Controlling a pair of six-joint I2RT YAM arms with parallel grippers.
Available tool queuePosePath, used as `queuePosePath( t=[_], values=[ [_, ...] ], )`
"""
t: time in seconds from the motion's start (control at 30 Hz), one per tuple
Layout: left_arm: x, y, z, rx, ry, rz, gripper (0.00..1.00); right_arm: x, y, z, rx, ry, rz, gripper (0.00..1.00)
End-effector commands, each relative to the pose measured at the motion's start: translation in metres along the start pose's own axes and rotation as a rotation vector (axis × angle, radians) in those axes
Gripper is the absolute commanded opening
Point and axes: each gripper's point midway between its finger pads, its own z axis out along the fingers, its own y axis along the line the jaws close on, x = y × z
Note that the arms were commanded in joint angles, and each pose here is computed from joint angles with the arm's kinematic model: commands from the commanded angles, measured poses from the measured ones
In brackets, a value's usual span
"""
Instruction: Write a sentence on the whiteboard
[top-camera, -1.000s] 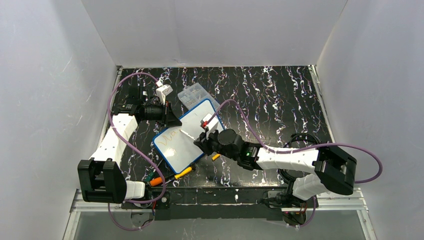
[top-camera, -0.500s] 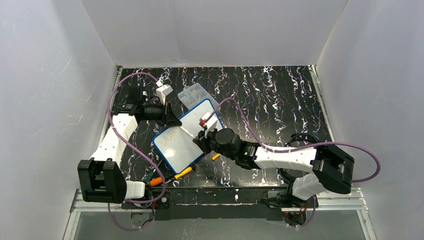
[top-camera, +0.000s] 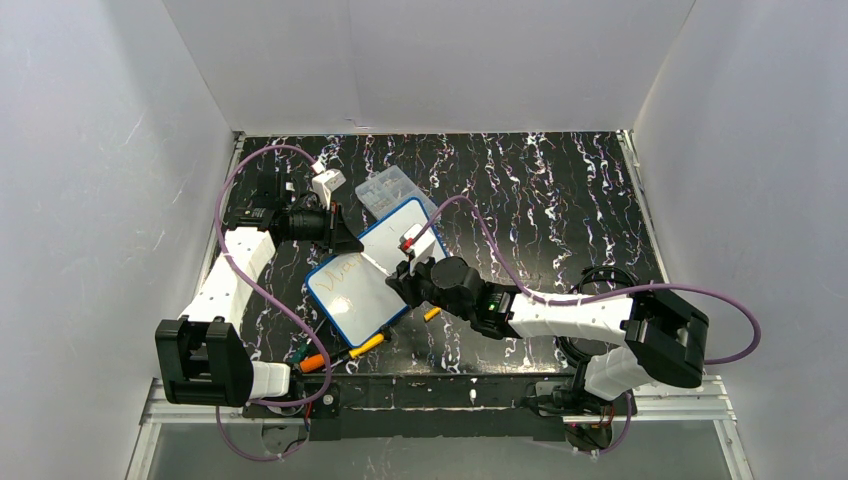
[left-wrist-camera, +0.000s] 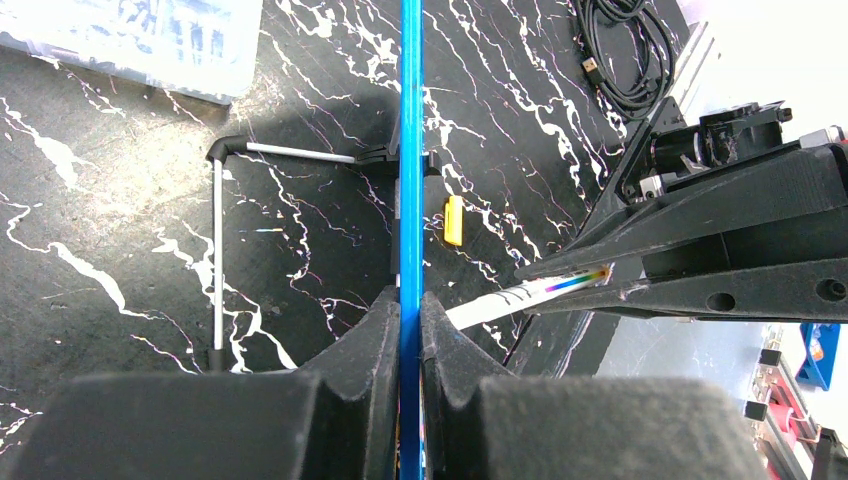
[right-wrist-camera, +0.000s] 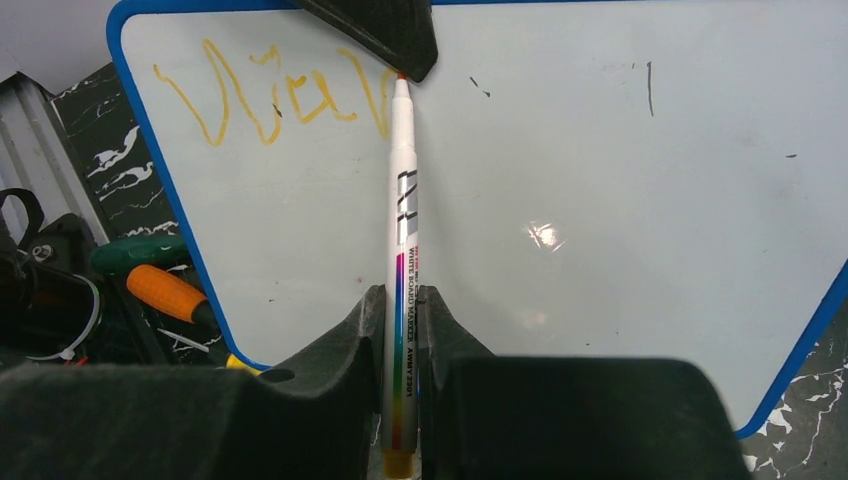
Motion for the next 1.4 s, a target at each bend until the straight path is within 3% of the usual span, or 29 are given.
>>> queuePosePath(
  t=[0.0, 0.53, 1.37],
  values=[
    [0.011, -0.012, -0.001, 0.039, 0.029, -0.034, 0.00, -0.021, 0.009, 0.003, -0.034, -0.048, -0.008, 0.01],
    [0.011, -0.009, -0.001, 0.024, 0.028, -0.032, 0.00, -0.037, 0.033, -0.031, -0.199, -0.093, -0.036, 0.01],
    [0.011, -0.010, -0.001, 0.024, 0.024, -0.033, 0.00, -0.020, 0.005, -0.017, -0.032, -0.033, -0.026, 0.01]
  ],
)
